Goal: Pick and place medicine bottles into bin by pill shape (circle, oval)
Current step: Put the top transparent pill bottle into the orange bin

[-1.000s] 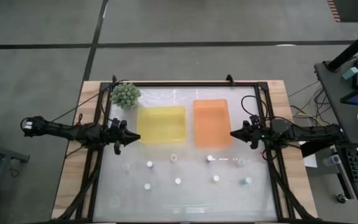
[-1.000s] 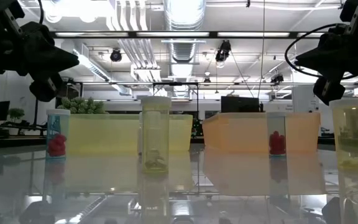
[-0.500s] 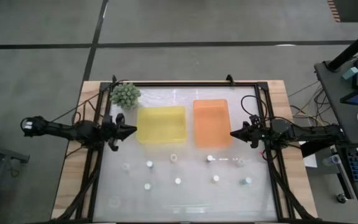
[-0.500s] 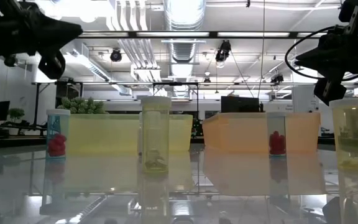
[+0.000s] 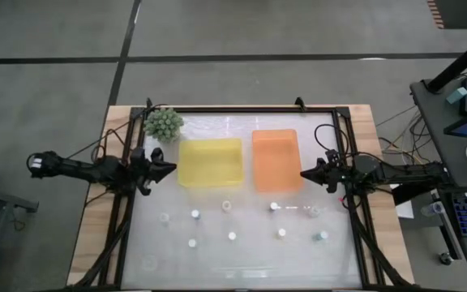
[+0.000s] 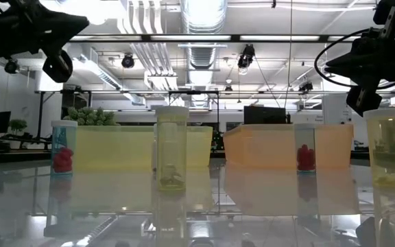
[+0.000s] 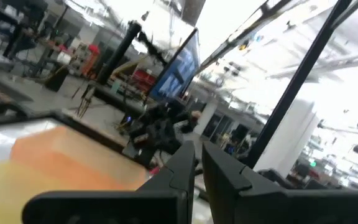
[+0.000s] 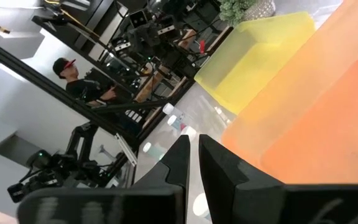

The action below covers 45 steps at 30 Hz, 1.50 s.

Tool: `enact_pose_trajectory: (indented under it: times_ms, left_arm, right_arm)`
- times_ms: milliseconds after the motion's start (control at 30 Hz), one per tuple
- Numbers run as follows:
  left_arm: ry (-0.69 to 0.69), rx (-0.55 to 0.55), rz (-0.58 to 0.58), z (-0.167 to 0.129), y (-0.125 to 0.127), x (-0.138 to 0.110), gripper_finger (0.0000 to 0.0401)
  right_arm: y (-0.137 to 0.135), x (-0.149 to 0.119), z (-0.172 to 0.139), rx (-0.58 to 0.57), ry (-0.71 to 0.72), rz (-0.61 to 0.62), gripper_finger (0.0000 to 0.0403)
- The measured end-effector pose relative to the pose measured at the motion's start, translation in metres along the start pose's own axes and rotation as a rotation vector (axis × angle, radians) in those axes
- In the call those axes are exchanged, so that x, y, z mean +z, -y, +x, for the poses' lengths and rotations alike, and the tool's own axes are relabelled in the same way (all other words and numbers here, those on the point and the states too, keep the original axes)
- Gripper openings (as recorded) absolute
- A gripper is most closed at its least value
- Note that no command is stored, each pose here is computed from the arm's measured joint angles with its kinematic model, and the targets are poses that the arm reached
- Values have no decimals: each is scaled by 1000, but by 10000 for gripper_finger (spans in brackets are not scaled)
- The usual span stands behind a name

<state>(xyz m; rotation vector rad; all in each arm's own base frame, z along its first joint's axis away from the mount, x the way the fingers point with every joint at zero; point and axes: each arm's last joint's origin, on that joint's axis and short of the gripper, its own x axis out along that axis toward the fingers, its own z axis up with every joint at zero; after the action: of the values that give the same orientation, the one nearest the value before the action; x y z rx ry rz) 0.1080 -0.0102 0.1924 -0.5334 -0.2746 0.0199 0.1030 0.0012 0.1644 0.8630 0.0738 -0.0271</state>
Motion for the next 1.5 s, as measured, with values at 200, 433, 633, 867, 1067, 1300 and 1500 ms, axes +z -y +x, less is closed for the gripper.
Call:
enact_pose_trajectory:
  times_ms: [200,433,633,867,1067,1300,1500]
  left_arm:
    - [29,5,62,0,1,2,15]
    - [145,50,408,-1,3,12,15]
    - [160,59,527,-1,4,14,15]
    - [370,38,515,-6,12,32,15]
    - [346,54,589,-4,11,30,15]
    - [380,91,609,-4,12,33,15]
    - [395,90,607,-5,13,35,15]
  right_arm:
    - [0,1,0,-6,18,-20,27]
    - [3,9,-1,-190,231,-208,27]
    - [2,15,-3,-287,365,-263,27]
    - [-7,24,-6,-220,484,-242,27]
    - [-17,32,-9,-148,569,-324,27]
    - [-28,38,-14,-25,620,-405,27]
    - [-34,42,-12,33,665,-422,27]
